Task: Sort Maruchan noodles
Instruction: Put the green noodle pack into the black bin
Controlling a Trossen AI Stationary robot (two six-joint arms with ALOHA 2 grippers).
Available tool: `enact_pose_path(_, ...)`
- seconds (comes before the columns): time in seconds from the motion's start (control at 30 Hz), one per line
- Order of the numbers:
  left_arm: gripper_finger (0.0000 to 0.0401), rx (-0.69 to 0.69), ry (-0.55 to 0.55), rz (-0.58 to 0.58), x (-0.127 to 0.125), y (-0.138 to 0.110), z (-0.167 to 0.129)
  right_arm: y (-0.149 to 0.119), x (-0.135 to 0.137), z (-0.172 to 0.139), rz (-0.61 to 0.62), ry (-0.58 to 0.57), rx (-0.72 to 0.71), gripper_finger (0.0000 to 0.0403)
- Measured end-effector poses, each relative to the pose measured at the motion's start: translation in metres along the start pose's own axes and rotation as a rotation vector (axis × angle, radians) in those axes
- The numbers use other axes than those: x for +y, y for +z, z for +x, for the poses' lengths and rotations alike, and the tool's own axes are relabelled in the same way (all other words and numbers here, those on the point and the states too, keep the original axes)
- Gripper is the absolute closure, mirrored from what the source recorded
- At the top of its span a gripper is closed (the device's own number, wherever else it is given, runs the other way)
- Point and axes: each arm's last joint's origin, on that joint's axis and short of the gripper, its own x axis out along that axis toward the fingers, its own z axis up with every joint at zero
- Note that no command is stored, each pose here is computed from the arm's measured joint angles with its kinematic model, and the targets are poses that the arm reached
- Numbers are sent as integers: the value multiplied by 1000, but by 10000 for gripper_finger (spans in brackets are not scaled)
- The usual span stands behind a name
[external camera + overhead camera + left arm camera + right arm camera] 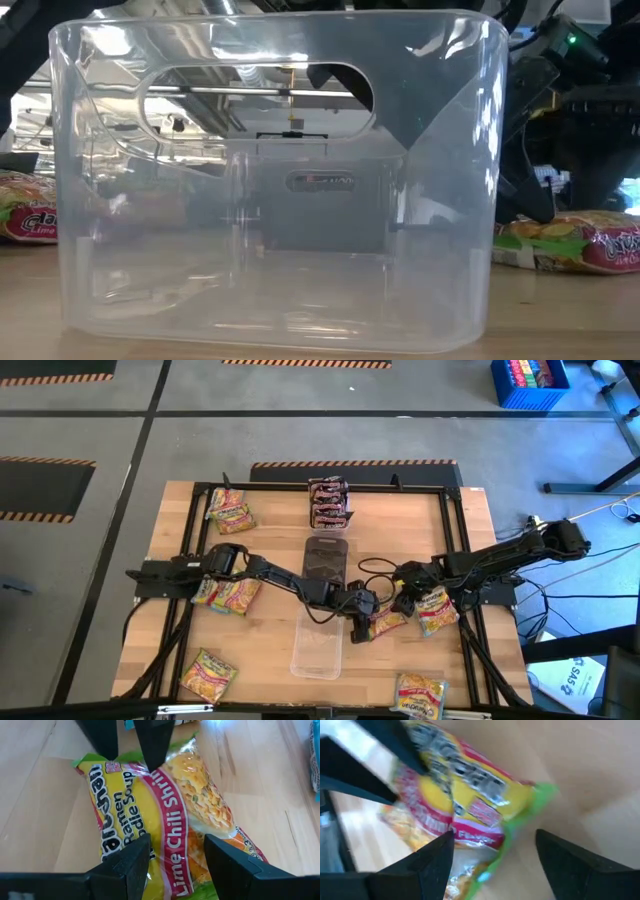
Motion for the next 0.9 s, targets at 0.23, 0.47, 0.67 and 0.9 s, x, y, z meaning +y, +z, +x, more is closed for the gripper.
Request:
enact_pose_path(0.23,219,0,-3,19,-1,0,0,6,4,9,-57,66,-17,136)
enact_pose_path(0.47,219,-4,-10,22,-1,0,0,5,3,15,-84,99,44,136)
enact_pose_path(0.67,219,-12,-13,35,-2,0,0,1,5,12,-98,195,150,136)
enact_pose_path(0.9,219,-18,-2,39,-1,1,0,4,3,16,-93,114,63,137)
